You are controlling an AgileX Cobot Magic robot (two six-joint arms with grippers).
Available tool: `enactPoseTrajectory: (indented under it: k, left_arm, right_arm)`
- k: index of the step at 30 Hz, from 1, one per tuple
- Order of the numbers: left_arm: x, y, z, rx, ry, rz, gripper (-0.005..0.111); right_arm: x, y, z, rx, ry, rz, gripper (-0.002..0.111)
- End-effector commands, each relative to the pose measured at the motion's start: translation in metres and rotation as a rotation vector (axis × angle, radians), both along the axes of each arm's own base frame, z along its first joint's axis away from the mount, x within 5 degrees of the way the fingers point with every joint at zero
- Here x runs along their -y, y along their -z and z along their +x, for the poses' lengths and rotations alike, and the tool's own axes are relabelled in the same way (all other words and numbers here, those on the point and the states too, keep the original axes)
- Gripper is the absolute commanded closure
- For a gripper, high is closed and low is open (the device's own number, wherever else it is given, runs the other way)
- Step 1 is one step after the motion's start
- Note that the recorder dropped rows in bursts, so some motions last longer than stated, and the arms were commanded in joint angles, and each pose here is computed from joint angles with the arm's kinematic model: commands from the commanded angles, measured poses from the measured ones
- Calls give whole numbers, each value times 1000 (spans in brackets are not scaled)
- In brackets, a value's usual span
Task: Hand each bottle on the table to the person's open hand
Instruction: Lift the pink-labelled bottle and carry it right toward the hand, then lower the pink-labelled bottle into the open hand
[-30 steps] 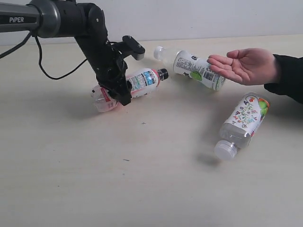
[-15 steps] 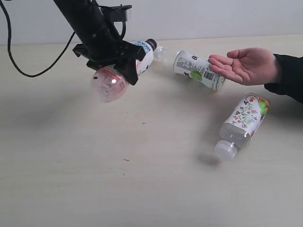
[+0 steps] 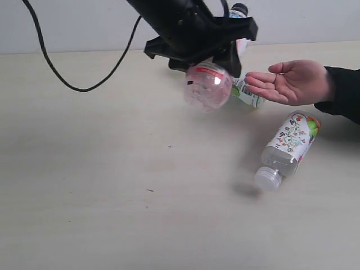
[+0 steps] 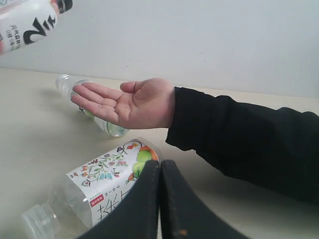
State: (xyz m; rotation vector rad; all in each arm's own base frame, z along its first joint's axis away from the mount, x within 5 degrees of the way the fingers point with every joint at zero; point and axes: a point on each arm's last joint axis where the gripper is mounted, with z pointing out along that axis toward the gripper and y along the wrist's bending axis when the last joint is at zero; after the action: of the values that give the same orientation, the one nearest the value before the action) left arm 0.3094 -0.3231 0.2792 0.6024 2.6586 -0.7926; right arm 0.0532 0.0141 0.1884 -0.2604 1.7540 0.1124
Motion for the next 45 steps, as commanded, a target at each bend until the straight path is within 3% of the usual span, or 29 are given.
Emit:
enactPoseTrajectory:
  k: [1,11,17,28,45]
  left_arm:
    - [27,-11,-19,13,-50,-111,107]
    - [70,-21,-38,61,-180,-370,107]
    - [89,2,-30,6,-288,-487,107]
    - [107,75,-7,-60,-473,-521,107]
    - [112,109,-1,-29,-464,-469,106]
  right_arm:
    - [0,1,0,8,6,-1,108]
    - [0,1,0,8,6,-1,108]
    - [0,1,0,8,6,-1,108]
    - [0,1,0,8,6,-1,108]
    - [0,1,0,8,6,-1,108]
